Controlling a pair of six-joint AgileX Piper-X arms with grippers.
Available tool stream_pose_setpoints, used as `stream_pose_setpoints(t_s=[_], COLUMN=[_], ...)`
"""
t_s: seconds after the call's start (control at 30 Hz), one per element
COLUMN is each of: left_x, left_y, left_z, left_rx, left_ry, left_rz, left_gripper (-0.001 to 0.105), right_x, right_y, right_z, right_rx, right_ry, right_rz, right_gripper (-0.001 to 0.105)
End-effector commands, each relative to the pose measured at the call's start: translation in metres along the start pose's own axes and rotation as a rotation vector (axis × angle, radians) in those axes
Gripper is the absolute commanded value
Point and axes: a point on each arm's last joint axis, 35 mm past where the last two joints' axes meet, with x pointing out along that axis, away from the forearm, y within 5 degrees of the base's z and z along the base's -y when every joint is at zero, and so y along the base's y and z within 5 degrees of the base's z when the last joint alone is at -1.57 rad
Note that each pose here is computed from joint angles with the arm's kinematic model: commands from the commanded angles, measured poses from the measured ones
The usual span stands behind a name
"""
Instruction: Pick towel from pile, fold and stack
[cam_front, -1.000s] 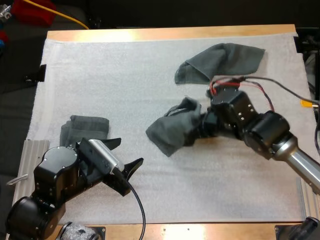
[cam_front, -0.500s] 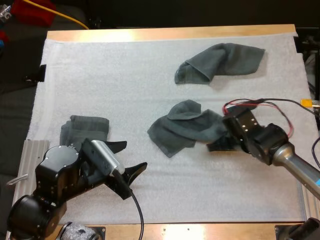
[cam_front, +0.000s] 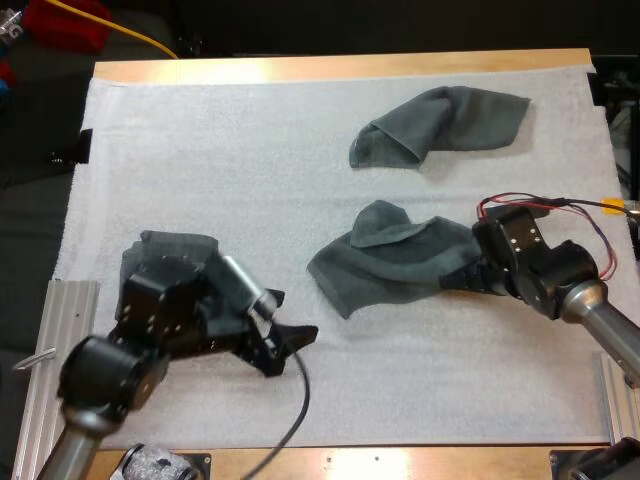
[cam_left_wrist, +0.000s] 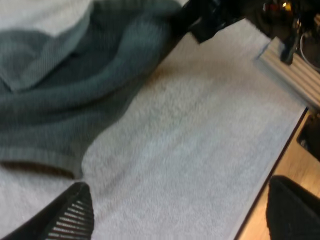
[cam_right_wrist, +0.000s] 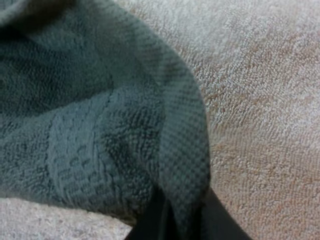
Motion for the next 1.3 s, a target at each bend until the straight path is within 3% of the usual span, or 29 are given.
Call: stream_pose_setpoints(t_s=[0.0,0.17,0.37,0.73,1.07,1.27], left_x=[0.005,0.026,0.050,0.079,0.106,0.137], left_y=[0.001,0.016,0.038,0.066,0.083,0.080], left_z=[0.001,-0.001,-0.025,-0.056,-0.056,-0.059], left_rx=[-0.016,-0.082,-0.159,-0.299,-0.335,-0.287], left_ry=[0.018,0.109,0.202,0.142,0.163,0.216], left_rz=[-0.021,-0.064,-0.069,-0.069,-0.068,-0.098], left_gripper=[0.069,0.069,0.069,0.069,0.069,0.069], right_x=[-0.002,-0.002,-0.002,-0.002,-0.002,-0.002], right_y=[-0.002,-0.002,-0.002,-0.002,-0.002,-0.002], right_z=[0.000,0.000,0.000,0.000,0.000,0.000], right_rx=[0.004,0.004,0.004,0.004,0.004,0.010], right_ry=[-0.002,-0.002,-0.002,-0.002,-0.002,-0.002], right_rz=[-0.010,-0.010,-0.010,-0.010,-0.010,-0.010], right_gripper=[0.003,0.003,0.003,0.003,0.003,0.003])
